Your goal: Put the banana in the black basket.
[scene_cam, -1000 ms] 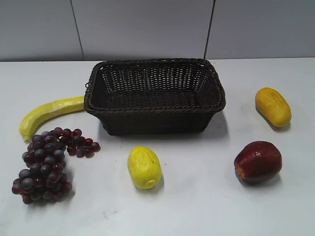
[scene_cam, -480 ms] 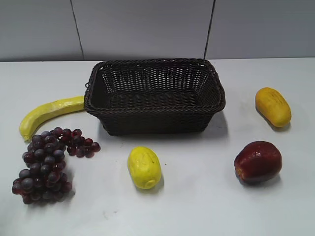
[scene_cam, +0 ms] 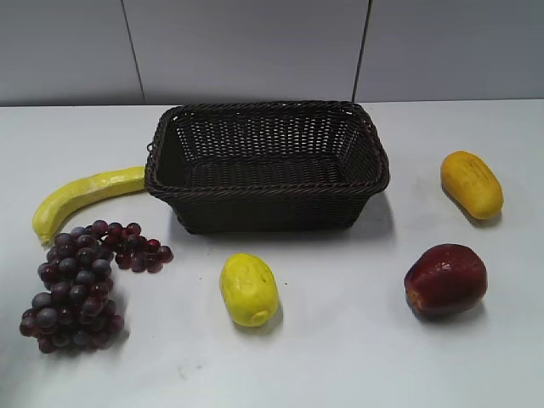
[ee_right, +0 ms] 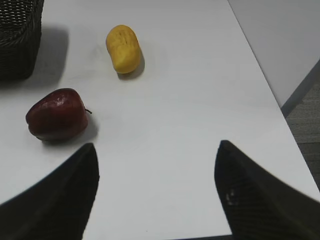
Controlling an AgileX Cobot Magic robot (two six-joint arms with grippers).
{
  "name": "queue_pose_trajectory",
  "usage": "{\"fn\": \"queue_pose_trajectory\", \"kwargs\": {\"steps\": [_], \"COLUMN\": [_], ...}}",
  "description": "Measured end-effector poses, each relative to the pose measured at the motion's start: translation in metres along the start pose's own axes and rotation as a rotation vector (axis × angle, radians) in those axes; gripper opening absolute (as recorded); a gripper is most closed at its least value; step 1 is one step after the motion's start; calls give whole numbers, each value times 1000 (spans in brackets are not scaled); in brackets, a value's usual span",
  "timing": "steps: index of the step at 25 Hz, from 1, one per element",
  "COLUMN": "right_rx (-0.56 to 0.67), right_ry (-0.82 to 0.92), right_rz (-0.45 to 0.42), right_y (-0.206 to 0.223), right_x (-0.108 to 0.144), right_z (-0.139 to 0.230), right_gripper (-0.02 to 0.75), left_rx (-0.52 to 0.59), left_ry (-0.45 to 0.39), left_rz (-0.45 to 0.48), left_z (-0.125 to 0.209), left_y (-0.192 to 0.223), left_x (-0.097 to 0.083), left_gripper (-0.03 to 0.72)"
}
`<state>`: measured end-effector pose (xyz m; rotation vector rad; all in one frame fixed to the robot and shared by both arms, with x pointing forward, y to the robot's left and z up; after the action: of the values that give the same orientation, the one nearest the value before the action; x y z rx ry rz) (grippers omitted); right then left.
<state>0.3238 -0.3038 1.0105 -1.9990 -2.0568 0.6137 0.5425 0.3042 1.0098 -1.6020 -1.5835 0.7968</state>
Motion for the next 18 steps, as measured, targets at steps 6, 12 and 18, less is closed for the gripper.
{"fn": "queue_pose_trajectory", "kwargs": {"steps": [6, 12, 18], "right_rx": [0, 0, 0], "right_ry": [0, 0, 0], "right_rz": [0, 0, 0], "right_y": [0, 0, 0], "right_x": [0, 0, 0], "right_z": [0, 0, 0], "right_gripper": [552, 552, 552], "left_rx": [77, 144, 152], "left_ry": [49, 103, 203], "left_rz": [36, 98, 164], "left_z": [-23, -39, -58], "left_y": [33, 69, 97], "left_x": [-5, -16, -26], "left_gripper": [523, 517, 516]}}
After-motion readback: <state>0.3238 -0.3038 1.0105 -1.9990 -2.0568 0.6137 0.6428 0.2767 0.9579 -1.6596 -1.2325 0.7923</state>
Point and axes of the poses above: a point on each arm's last joint axis where the gripper is mounted, y pointing out along that axis toward the gripper, x along the wrist's bending axis when the last joint is at zero, z = x × y, the point moved 10 cm from there along y, pointing out along that axis toward the gripper, and after that the axes turned 8 degrees about -y, right-handed, at the moved point
